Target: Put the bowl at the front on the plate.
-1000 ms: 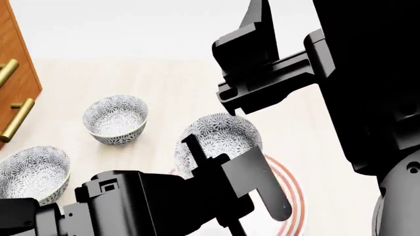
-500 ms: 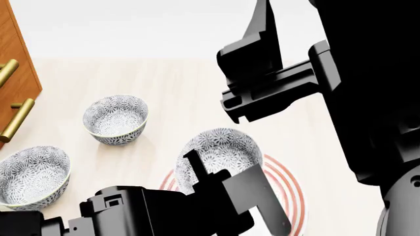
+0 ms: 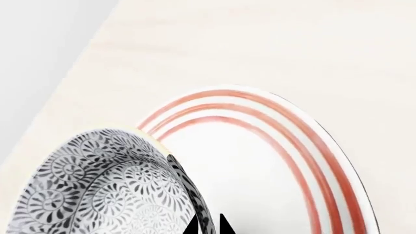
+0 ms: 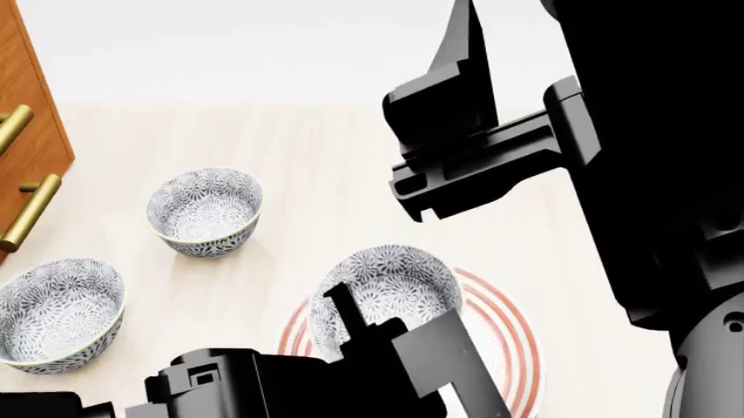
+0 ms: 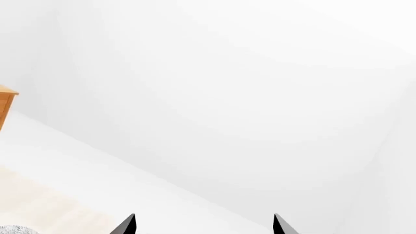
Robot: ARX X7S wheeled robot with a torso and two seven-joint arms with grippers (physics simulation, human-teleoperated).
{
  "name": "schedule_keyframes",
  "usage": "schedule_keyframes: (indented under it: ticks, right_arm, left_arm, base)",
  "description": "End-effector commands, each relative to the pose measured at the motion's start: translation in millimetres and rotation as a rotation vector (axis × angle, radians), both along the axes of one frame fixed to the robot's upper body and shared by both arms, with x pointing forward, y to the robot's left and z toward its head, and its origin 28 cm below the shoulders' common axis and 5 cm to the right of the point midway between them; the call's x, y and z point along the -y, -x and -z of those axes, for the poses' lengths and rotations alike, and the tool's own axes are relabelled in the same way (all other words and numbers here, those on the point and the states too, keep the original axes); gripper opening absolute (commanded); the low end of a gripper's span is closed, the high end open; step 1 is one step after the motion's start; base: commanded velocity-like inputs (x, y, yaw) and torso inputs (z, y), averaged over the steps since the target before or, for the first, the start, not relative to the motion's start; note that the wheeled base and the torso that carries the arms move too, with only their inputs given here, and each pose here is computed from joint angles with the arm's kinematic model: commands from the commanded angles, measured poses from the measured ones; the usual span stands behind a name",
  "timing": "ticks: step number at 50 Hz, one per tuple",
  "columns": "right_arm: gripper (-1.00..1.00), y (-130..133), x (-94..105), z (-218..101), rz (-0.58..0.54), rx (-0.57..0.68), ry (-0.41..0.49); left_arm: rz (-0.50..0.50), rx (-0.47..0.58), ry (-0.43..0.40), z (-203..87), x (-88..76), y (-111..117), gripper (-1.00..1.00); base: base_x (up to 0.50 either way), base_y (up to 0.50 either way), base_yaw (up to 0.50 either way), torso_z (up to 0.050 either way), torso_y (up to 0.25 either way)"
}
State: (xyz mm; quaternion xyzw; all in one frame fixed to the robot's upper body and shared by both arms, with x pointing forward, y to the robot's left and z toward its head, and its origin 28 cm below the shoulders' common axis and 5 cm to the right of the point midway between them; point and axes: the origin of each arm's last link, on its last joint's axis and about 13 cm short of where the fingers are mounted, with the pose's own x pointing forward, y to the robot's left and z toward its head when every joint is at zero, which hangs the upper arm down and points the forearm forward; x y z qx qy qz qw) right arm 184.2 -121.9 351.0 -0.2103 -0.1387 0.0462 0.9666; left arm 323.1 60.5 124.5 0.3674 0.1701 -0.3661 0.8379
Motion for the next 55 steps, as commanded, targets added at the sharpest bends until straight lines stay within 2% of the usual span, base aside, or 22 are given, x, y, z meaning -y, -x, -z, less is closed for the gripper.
schedule_keyframes:
  ticks: [1,25,55]
  right_arm:
    - [1.0,0.0,0.0,0.4,-0.002,-0.002,0.001]
    - [1.0,-2.2,0.6,1.8,-0.006,-0.008,-0.002]
    - [1.0,-0.5,1.7,5.5,-0.006,-0.011,-0.009]
  left_arm:
    - [-0.01,0.016,-0.001,1.6,-0.4,-0.9,-1.0]
    - [-0.021,0.004,-0.001,10.8,-2.7,-0.4,-1.0]
    - [0.038,0.004,-0.002,19.4,3.0,10.9,-1.0]
  base:
    - [0.0,0.0,0.0,0.0,0.0]
    - [0.0,0.0,0.0,0.0,0.0]
    - [0.0,0.0,0.0,0.001,0.0]
